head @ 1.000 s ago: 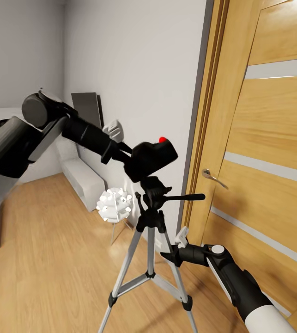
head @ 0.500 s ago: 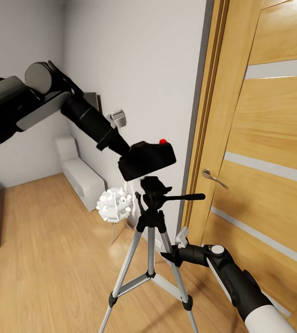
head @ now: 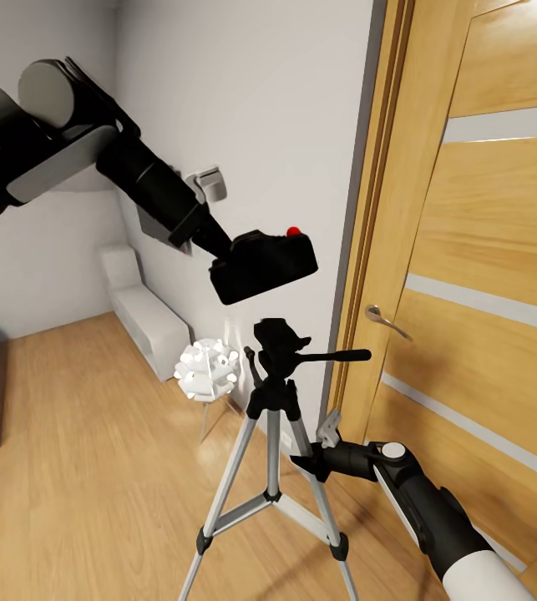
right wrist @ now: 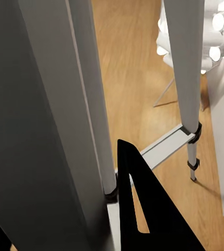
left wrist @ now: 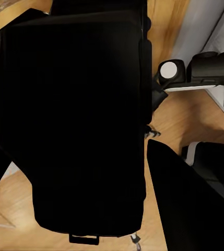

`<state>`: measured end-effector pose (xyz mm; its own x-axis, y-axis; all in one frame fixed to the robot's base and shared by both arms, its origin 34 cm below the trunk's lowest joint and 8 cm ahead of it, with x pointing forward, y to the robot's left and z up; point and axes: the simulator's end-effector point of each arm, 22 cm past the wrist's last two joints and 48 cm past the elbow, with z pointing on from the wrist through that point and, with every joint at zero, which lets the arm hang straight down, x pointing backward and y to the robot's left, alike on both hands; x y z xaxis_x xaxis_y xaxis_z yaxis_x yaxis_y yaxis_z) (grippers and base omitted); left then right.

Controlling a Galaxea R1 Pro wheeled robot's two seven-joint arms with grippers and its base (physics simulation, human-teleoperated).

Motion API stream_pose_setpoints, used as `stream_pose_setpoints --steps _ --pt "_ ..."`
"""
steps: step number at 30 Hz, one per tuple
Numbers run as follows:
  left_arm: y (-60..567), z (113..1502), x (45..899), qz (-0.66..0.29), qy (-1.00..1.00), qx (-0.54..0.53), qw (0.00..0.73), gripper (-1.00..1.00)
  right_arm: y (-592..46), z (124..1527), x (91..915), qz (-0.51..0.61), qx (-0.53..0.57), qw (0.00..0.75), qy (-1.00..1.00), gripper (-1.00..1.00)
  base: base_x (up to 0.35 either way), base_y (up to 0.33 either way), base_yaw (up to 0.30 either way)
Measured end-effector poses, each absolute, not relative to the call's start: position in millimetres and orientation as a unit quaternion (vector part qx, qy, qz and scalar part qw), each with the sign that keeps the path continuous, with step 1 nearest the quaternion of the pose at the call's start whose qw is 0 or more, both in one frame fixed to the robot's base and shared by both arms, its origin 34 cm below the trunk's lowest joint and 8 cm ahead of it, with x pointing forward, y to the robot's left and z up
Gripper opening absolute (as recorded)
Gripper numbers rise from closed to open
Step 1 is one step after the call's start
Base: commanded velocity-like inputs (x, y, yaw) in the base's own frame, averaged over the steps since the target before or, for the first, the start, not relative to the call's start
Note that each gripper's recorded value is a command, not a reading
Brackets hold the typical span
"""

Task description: Attach the digital camera to the camera tripod in the bedroom.

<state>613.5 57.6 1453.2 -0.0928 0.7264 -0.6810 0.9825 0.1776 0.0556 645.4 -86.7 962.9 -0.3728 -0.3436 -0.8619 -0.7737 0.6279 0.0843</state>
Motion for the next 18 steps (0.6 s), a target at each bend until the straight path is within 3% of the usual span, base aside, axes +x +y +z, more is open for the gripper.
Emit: stream_pose_setpoints --steps 18 --pt "60.3 1419.2 633.1 -0.166 0.742 0.598 0.255 -1.0 -86.7 962.9 645.5 0.247 -0.353 0.435 0.791 -1.0 0.0 0.0 0.0"
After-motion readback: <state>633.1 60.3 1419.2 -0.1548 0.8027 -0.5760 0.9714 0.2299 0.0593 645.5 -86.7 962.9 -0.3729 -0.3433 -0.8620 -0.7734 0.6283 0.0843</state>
